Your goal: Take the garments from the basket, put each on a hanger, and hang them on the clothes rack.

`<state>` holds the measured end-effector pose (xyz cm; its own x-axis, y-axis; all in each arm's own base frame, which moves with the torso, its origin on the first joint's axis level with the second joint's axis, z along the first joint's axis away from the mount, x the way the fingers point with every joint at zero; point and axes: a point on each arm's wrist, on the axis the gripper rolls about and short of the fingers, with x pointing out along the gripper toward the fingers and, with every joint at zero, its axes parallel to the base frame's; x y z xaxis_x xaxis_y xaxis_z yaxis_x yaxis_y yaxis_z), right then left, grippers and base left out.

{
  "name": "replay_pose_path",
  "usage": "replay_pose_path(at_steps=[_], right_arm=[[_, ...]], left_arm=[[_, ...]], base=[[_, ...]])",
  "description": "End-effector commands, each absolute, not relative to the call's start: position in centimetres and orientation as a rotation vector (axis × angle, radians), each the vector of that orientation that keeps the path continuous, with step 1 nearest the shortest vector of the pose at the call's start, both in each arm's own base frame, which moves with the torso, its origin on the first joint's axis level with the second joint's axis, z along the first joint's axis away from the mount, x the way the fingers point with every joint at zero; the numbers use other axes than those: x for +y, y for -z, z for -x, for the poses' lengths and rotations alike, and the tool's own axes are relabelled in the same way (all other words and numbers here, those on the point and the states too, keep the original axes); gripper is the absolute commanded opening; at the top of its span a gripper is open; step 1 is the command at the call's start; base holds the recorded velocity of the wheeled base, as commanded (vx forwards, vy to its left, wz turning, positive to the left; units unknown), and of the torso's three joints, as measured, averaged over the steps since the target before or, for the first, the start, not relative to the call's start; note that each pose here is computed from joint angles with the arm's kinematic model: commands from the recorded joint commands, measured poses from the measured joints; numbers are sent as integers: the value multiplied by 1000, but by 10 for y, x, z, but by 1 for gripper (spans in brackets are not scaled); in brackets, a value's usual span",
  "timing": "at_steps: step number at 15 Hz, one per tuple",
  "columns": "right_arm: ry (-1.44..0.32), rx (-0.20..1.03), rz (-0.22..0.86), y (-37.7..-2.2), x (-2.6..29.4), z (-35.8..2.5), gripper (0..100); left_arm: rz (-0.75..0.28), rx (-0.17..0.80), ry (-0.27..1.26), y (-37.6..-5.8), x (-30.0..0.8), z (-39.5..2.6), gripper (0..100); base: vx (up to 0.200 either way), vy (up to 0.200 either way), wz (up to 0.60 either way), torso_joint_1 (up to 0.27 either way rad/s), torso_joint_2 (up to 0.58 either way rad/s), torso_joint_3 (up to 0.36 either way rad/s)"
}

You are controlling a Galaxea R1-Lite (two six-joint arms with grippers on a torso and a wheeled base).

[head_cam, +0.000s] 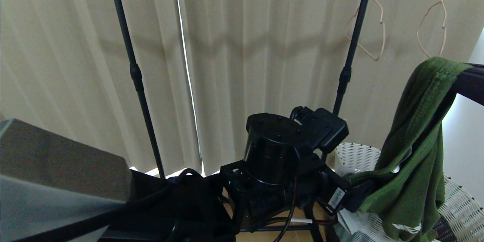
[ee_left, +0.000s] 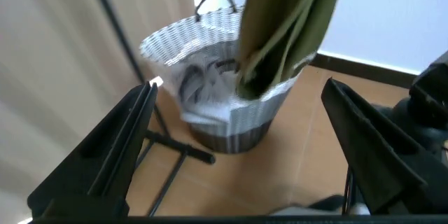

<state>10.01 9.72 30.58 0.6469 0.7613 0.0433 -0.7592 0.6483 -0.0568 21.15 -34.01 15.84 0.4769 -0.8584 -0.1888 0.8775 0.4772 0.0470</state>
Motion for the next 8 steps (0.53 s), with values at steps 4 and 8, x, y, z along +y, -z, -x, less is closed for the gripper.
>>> replay_pose_path(at_steps=[4, 8], right_arm=[[-866, -78, 30, -307, 94, -96, 0], [-863, -89, 27, -308, 91, -93, 0]], left_arm=[[-167, 194, 1057, -136, -347, -219, 100], [-157, 171, 1044, -138, -343, -223, 0]], base=[[0, 0, 0, 0, 0, 0], [0, 0, 0, 0, 0, 0]])
